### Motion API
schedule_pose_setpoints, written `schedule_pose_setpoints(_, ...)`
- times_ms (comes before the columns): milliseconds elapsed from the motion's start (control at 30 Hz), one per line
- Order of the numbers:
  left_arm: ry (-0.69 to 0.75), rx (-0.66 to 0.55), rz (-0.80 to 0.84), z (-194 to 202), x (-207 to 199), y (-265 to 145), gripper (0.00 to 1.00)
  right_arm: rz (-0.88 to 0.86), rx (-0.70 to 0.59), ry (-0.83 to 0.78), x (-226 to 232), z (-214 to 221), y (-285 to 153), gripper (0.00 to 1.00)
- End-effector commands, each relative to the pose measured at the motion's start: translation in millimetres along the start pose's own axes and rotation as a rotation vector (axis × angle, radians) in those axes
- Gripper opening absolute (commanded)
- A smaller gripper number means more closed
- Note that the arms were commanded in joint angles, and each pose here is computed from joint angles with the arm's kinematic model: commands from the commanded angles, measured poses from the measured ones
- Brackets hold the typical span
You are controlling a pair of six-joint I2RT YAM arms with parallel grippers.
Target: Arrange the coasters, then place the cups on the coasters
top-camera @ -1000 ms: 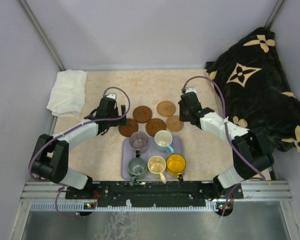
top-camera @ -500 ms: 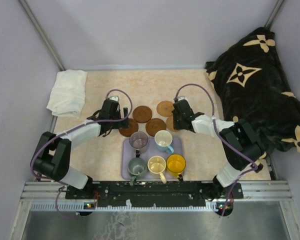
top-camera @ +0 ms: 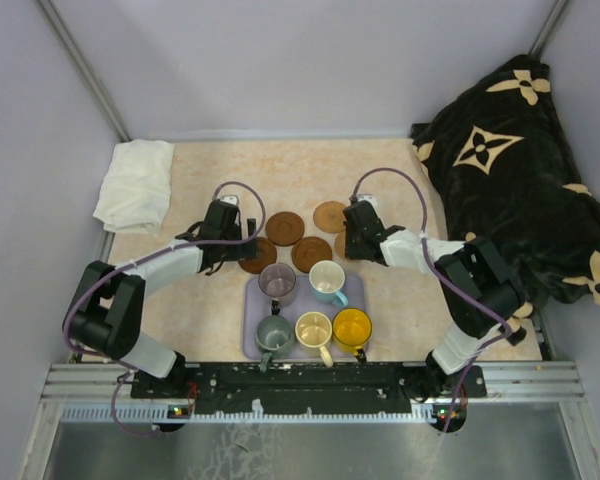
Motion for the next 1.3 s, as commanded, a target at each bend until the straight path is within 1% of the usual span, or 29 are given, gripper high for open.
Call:
schedule_pose_setpoints(0, 0.0, 0.023, -0.007, 4, 0, -3, 0.99, 0.187, 0.061, -0.016, -29, 21, 4, 0.14)
schedule_pose_setpoints(167, 0.003, 0.015, -0.015, 2, 2, -9, 0.99, 0.307, 0.09, -0.02, -45, 23, 7, 0.14)
schedule_pose_setpoints(300, 0.009, 0.028, -0.032, 5, 4, -8, 0.99, 0.356, 0.103, 0.032, -62, 17, 11, 0.14)
schedule_pose_setpoints(433, 0.008, 0.038, -0.042, 7, 5, -6, 0.99, 0.386, 0.1, 0.094, -79, 3, 13, 0.14)
schedule_pose_setpoints(533, 0.002, 0.042, -0.048, 7, 6, -3, 0.99, 0.409, 0.083, 0.109, -89, -11, 14, 0.14)
schedule_pose_setpoints(800, -0.002, 0.058, -0.081, 7, 6, 9, 0.99, 0.422, 0.039, 0.111, -95, -50, 28, 0.14)
schedule_pose_setpoints(1033, -0.007, 0.066, -0.184, 6, 17, 24, 0.99, 0.408, 0.001, 0.109, -95, -68, 33, 0.15)
schedule_pose_setpoints(1133, -0.012, 0.057, -0.209, 0, 18, 30, 0.99, 0.419, -0.007, 0.109, -98, -74, 34, 0.15)
schedule_pose_setpoints(1267, -0.021, 0.05, -0.248, -10, 23, 37, 0.99, 0.401, -0.024, 0.1, -97, -82, 34, 0.18)
Point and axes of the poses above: each gripper's point midway between its finger pads, its own y axis out along the fingers, its own x axis along the line the jaws close on, z = x × y, the point moved 3 cm from there along -y, back along the fingers, and after that the axes turned 2 degrees about -y, right-handed, at the moved point
